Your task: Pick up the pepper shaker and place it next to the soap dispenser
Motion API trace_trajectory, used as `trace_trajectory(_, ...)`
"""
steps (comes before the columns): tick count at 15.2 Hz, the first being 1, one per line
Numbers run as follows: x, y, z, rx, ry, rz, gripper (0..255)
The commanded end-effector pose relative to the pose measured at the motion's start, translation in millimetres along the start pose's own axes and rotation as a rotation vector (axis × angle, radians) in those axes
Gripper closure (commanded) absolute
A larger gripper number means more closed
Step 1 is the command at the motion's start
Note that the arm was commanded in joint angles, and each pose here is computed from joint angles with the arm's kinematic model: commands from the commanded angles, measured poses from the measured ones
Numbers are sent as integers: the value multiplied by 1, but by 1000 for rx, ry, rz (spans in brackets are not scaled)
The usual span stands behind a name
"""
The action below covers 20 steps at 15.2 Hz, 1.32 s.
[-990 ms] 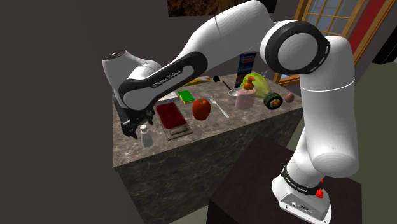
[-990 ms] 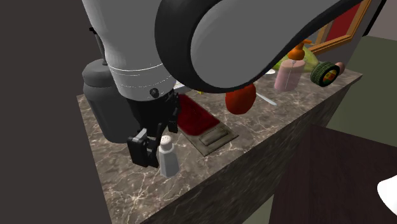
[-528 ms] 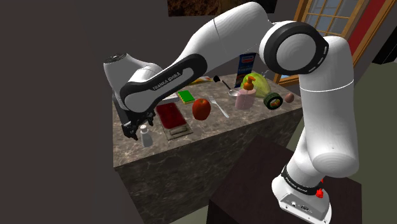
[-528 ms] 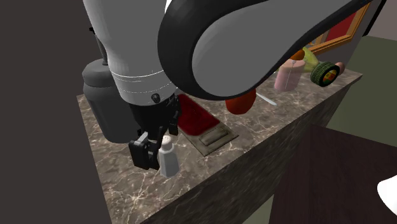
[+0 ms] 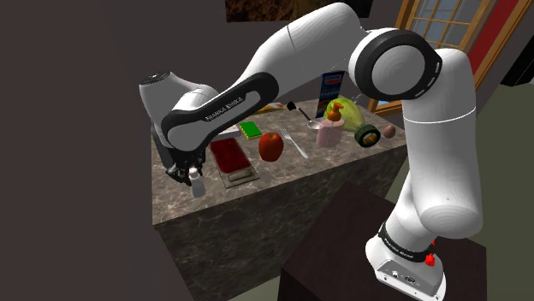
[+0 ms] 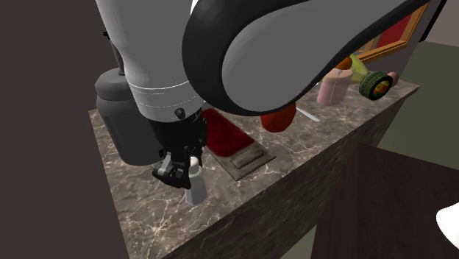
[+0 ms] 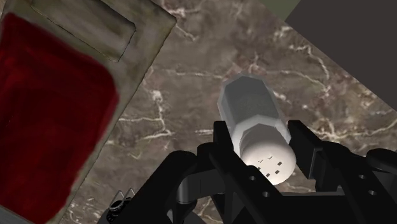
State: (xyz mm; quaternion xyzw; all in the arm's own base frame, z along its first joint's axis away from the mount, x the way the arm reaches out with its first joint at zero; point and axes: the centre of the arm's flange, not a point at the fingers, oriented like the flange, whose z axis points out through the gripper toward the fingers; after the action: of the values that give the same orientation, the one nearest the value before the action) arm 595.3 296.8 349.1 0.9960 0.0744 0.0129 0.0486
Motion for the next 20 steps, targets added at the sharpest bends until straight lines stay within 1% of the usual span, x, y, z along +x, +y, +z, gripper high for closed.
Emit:
trace_trajectory(1, 0, 0, 0, 0, 0, 0, 255)
trace_trajectory(3, 0, 0, 0, 0, 0, 0, 255)
trace_trajectory(20, 2, 9, -89, 0, 0, 0, 255)
